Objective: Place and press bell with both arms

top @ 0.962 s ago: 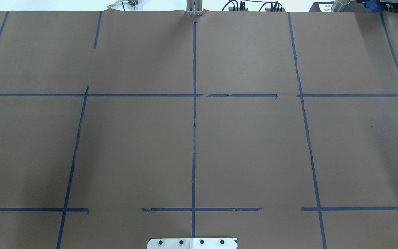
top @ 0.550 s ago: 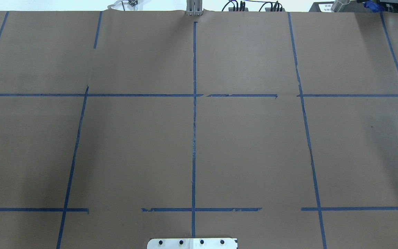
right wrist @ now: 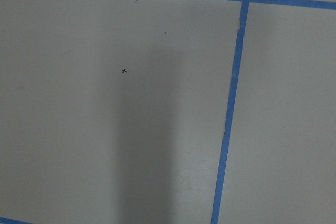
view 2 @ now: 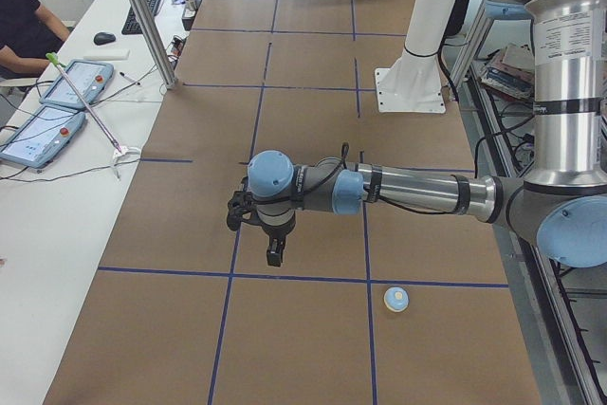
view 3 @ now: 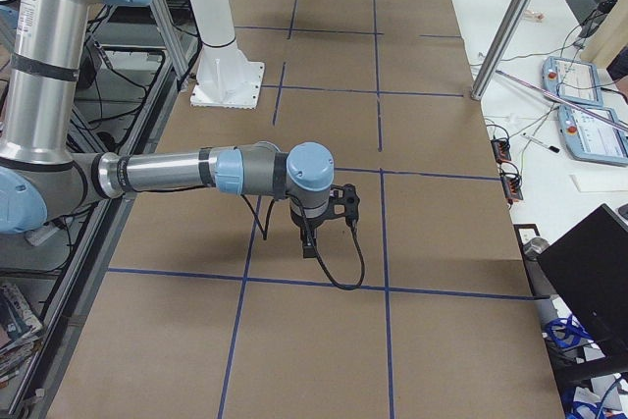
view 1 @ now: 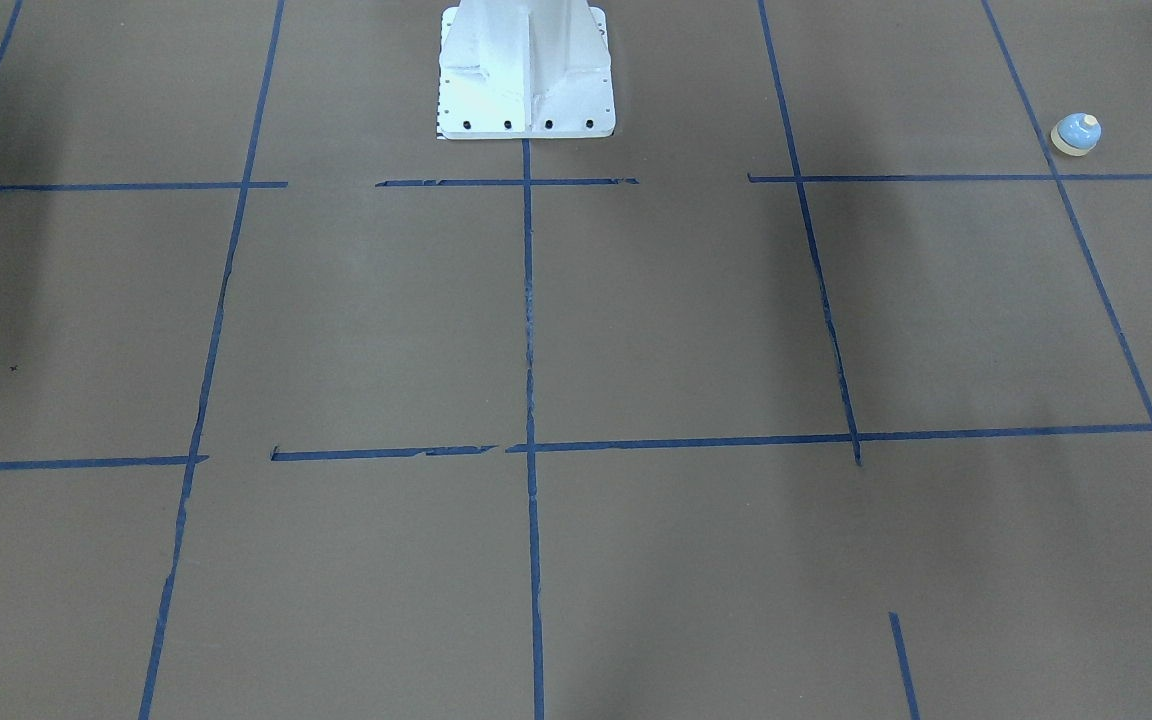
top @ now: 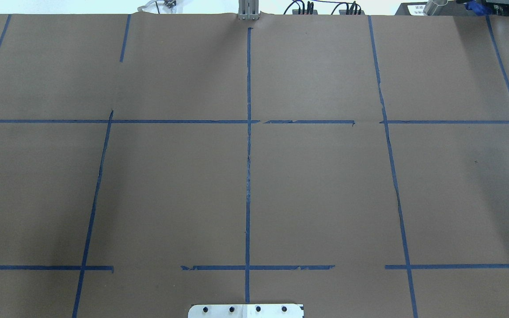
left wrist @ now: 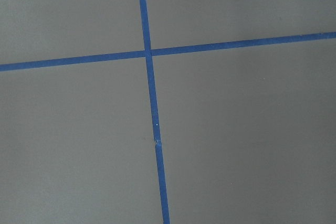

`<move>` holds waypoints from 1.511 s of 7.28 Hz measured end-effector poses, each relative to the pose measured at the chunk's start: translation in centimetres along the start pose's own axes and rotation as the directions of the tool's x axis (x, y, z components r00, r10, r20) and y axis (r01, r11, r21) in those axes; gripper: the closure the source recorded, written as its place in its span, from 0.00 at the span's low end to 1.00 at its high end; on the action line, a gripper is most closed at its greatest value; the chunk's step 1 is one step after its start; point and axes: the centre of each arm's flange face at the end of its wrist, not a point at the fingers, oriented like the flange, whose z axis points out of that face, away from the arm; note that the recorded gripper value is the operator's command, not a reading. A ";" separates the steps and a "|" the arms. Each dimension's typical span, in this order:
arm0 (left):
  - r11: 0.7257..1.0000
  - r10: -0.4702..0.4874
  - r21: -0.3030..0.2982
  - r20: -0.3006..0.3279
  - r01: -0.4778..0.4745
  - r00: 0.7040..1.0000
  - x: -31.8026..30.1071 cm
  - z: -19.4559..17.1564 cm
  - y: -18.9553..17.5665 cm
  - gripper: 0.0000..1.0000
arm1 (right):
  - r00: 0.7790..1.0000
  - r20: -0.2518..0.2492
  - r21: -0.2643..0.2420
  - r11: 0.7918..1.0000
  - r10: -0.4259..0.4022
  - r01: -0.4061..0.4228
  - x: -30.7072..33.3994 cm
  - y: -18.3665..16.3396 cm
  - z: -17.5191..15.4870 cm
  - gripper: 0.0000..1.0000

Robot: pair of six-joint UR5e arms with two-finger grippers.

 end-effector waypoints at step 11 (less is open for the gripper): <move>0.966 0.066 -0.253 0.046 -0.052 0.997 -2.8 20.3 21.7 0.00 | 1.000 0.004 0.003 1.000 -0.005 0.005 -0.3 0.1 -0.2 0.00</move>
